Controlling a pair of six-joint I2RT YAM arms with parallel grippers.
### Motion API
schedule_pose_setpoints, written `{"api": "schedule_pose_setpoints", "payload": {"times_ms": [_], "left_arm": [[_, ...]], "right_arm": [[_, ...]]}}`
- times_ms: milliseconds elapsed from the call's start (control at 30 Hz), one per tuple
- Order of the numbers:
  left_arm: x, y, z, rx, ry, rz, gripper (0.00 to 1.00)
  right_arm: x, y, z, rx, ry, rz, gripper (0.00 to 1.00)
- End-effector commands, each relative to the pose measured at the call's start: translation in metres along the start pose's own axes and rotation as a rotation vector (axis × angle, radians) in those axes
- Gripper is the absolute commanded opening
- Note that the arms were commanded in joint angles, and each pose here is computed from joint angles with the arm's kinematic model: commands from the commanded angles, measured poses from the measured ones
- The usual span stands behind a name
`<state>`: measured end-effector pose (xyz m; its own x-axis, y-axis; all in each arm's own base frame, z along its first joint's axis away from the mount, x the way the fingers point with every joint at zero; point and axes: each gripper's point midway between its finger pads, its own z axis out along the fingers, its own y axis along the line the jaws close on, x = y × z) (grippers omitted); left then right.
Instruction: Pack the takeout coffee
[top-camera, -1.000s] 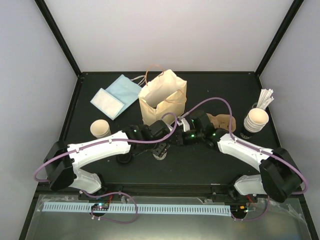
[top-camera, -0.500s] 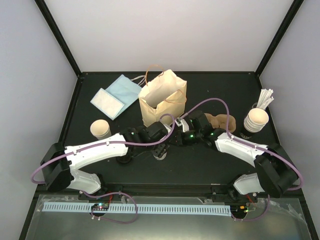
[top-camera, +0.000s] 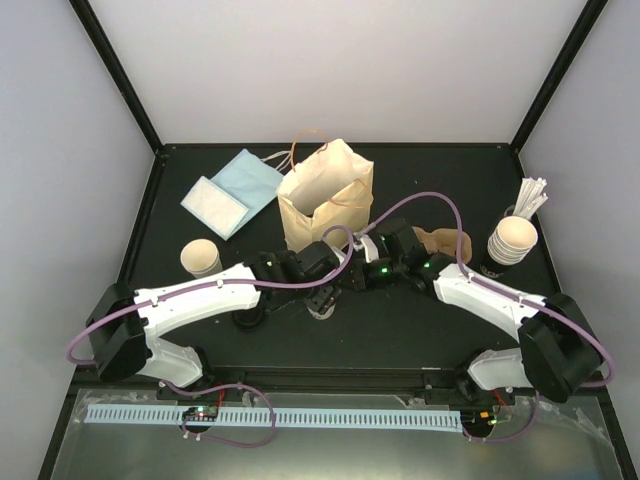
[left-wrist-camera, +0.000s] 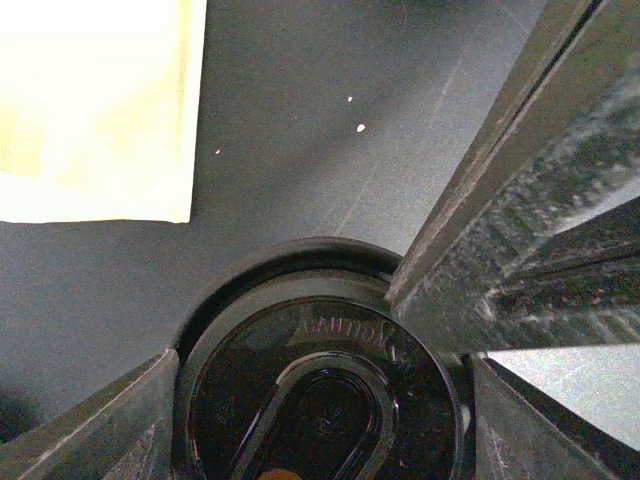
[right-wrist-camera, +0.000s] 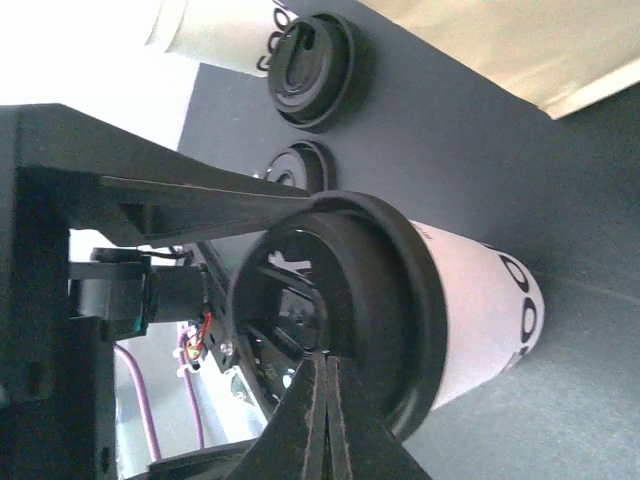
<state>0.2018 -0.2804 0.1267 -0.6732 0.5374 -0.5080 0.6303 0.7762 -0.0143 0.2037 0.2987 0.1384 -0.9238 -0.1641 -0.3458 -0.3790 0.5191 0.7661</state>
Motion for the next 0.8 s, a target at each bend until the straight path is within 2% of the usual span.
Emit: {"api": "schedule_pose_setpoints", "payload": {"times_ms": [0, 133, 267, 467, 567, 767], "left_arm": [[0.031, -0.006, 0.012, 0.028, 0.138, 0.021, 0.58], [0.031, -0.006, 0.014, 0.032, 0.132, 0.023, 0.58], [0.028, -0.008, 0.014, 0.042, 0.12, 0.026, 0.58], [0.025, -0.01, 0.014, 0.048, 0.107, 0.025, 0.58], [0.021, -0.01, 0.011, 0.05, 0.092, 0.02, 0.64], [0.0, -0.011, -0.01, 0.054, 0.038, 0.016, 0.83]], "right_arm": [[-0.007, 0.031, -0.007, -0.1, 0.004, -0.059, 0.01], [-0.007, 0.036, -0.006, -0.132, 0.015, -0.058, 0.01], [0.002, 0.027, 0.01, -0.164, 0.093, -0.014, 0.01], [0.008, 0.01, 0.025, -0.148, 0.132, 0.035, 0.01], [0.009, 0.001, 0.026, -0.103, 0.129, 0.041, 0.01], [0.012, -0.006, 0.026, -0.064, 0.136, 0.043, 0.01]]}}
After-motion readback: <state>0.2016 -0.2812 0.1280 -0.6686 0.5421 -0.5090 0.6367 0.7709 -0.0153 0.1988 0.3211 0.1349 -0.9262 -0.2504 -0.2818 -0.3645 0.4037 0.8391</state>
